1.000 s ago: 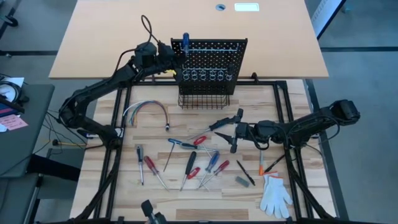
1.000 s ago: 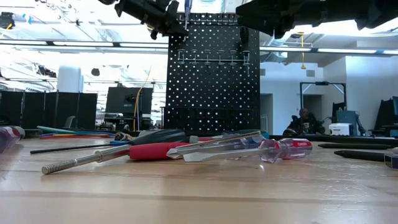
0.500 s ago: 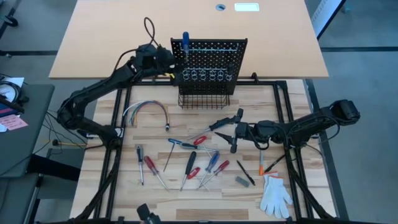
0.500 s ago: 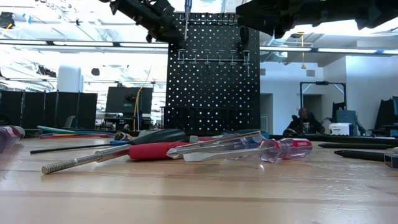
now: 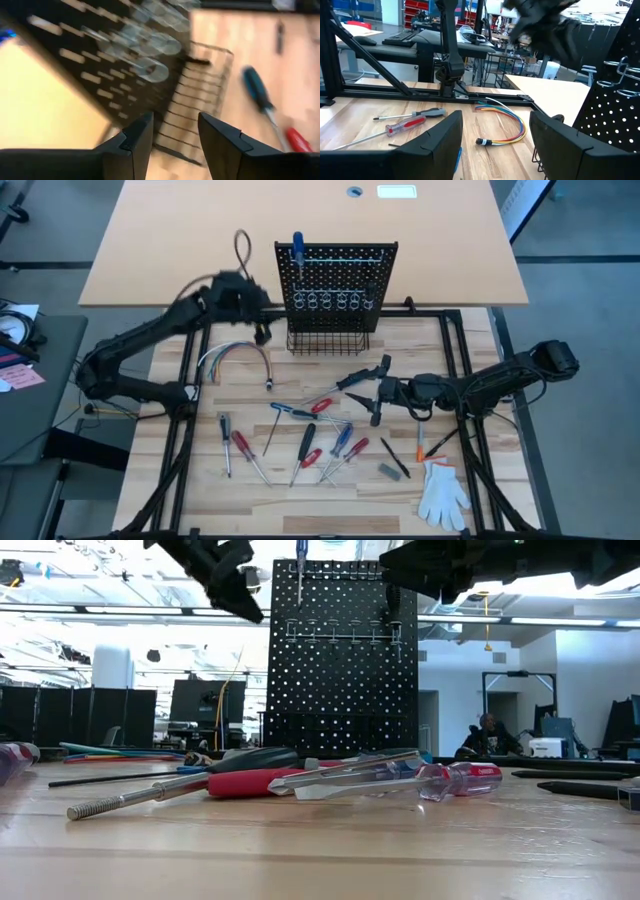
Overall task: Hang tools onto peg board
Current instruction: Hang the right gray screwdriver on the black peg board
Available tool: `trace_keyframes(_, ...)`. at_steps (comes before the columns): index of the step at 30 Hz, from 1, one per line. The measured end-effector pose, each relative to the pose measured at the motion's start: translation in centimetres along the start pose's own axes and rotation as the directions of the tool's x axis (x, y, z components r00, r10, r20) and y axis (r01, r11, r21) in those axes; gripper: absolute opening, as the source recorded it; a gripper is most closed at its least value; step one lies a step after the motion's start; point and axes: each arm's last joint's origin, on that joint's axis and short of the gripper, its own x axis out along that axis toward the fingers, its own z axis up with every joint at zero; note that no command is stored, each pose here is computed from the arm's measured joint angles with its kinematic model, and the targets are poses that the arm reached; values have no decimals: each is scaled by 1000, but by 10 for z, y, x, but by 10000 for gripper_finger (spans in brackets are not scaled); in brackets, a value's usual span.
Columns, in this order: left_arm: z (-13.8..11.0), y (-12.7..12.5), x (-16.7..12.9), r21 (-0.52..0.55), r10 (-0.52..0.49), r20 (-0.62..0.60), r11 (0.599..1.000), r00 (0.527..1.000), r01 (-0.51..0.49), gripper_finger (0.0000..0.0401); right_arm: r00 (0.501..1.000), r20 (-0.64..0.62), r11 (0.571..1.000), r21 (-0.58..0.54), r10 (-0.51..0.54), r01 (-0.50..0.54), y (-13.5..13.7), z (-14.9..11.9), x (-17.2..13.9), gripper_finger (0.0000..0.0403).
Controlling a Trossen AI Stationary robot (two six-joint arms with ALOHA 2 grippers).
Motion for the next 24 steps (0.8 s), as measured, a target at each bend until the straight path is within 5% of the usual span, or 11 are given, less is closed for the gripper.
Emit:
trace_keyframes(12, -67, -84, 19, 150, -172, -26, 973, 985, 174, 153, 1000, -13, 1000, 19, -11, 11, -3, -1, 1, 237)
trace_keyframes(24, -87, -111, 29, 158, -248, 9, 957, 969, 243, 153, 1000, -12, 1000, 26, -5, 5, -3, -2, 1, 237)
